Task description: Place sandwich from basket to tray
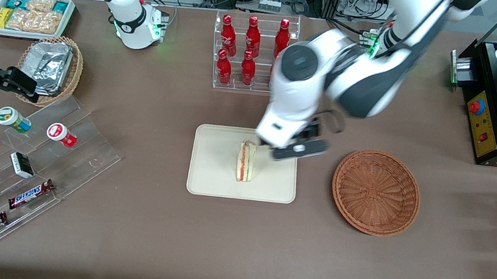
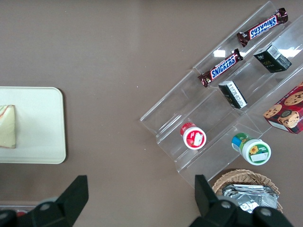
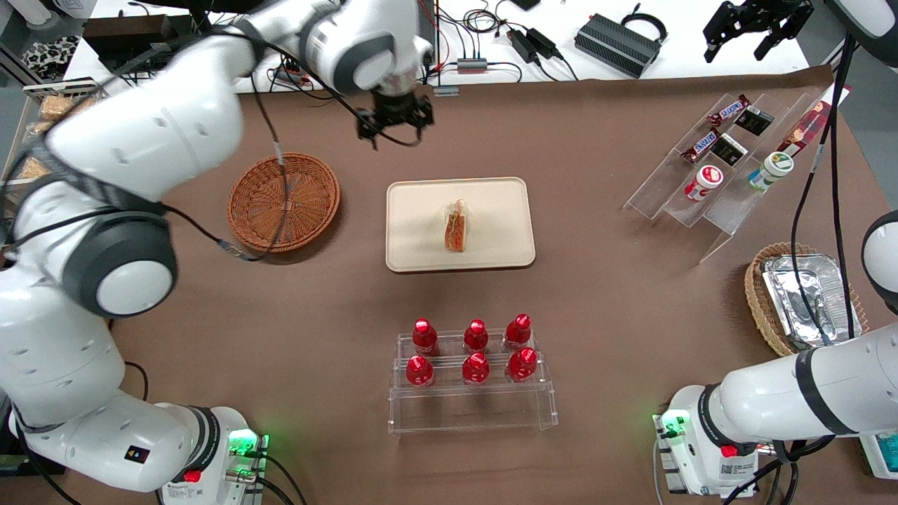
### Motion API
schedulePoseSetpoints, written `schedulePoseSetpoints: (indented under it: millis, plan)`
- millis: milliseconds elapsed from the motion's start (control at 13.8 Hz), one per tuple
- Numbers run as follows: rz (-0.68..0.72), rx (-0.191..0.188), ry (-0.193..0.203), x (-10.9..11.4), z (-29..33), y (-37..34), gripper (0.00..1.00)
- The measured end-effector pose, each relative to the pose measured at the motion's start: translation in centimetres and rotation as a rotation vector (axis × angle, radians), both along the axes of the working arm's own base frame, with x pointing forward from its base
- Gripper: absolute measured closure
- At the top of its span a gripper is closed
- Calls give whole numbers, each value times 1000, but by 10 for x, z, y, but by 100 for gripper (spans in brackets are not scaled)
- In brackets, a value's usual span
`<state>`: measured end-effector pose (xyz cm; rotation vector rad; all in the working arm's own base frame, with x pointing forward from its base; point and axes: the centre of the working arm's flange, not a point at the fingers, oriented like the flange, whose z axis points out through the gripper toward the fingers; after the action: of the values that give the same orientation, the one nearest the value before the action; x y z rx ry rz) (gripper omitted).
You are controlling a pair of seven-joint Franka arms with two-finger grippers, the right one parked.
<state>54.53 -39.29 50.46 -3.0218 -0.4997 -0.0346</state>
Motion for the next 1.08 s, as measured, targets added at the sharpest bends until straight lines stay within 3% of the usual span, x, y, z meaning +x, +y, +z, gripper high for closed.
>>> schedulePoseSetpoints:
  millis: [217,434,723,1084]
  plan:
    - [19,34,9,10,44,79,0]
    - [-13,22,59,24,72,171,0]
    - [-183,-60,128,17,118,301,0]
    - [-254,-114,127,-12,135,399,0]
